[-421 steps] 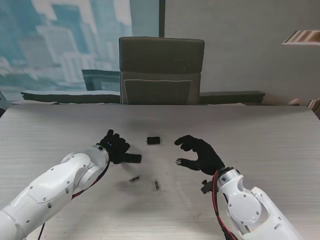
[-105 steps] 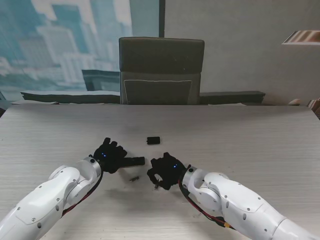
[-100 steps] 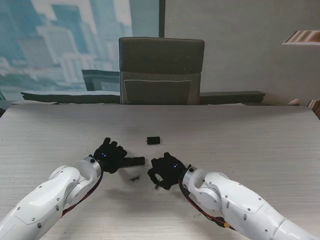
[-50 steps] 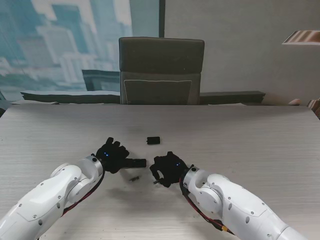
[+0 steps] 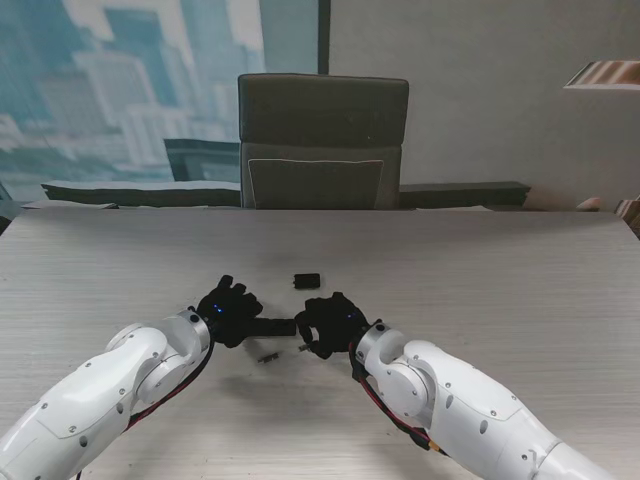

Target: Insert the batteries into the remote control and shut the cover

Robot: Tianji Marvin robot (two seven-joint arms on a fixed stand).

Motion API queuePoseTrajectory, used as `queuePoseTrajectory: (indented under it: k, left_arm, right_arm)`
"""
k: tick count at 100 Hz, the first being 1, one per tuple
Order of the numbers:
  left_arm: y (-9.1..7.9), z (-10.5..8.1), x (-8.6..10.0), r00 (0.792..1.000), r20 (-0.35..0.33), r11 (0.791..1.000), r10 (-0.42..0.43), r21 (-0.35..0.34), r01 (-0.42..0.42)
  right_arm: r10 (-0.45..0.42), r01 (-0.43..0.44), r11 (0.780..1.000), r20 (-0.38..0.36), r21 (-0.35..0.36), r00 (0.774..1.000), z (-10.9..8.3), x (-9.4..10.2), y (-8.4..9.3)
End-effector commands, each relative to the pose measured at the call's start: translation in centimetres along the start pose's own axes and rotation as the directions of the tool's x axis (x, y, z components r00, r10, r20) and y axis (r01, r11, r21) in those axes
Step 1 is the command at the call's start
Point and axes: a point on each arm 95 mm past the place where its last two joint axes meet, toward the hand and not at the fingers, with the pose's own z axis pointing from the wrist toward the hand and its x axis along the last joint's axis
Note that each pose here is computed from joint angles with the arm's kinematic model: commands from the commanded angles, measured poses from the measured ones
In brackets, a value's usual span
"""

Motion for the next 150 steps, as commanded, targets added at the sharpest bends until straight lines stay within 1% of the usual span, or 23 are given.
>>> queuePoseTrajectory:
  k: [1,29,48,65,105,150]
  left_arm:
    - [2.5,-0.2,1.5,1.0,-0.025,0.997,-0.015,-0.078,0.013]
    - [2.5,-0.1,1.6,1.0,-0.027,0.997,-0.013,-0.081,0.011]
    - [2.5,-0.2,1.6,0.999,-0.028,0.997,-0.02,-0.079,0.018]
    - [2.5,-0.3,1.5,1.0,-0.021,0.997,-0.022,-0.074,0.02]
    - [2.5,-0.3,1.5,1.0,-0.021,0.997,-0.017,-0.075,0.015]
    - [2.5,-0.3,1.6,1.0,-0.022,0.997,-0.017,-0.076,0.016]
  right_arm:
    - [-0.002,0.002,1.0,0.001,-0.005,1.0,0.9,0.1,0.6]
    - [0.006,-0.006,1.0,0.035,-0.021,0.999,3.5,-0.2,1.6]
    - [0.017,-0.016,1.0,0.068,-0.018,0.998,5.1,0.0,1.4]
    - [0.026,-0.025,1.0,0.08,-0.01,0.996,6.1,0.2,1.1]
    - [0.036,-0.036,0.999,0.091,-0.003,0.995,7.0,0.5,0.9]
    - [0.04,-0.043,0.999,0.1,0.022,0.994,7.3,0.6,0.3]
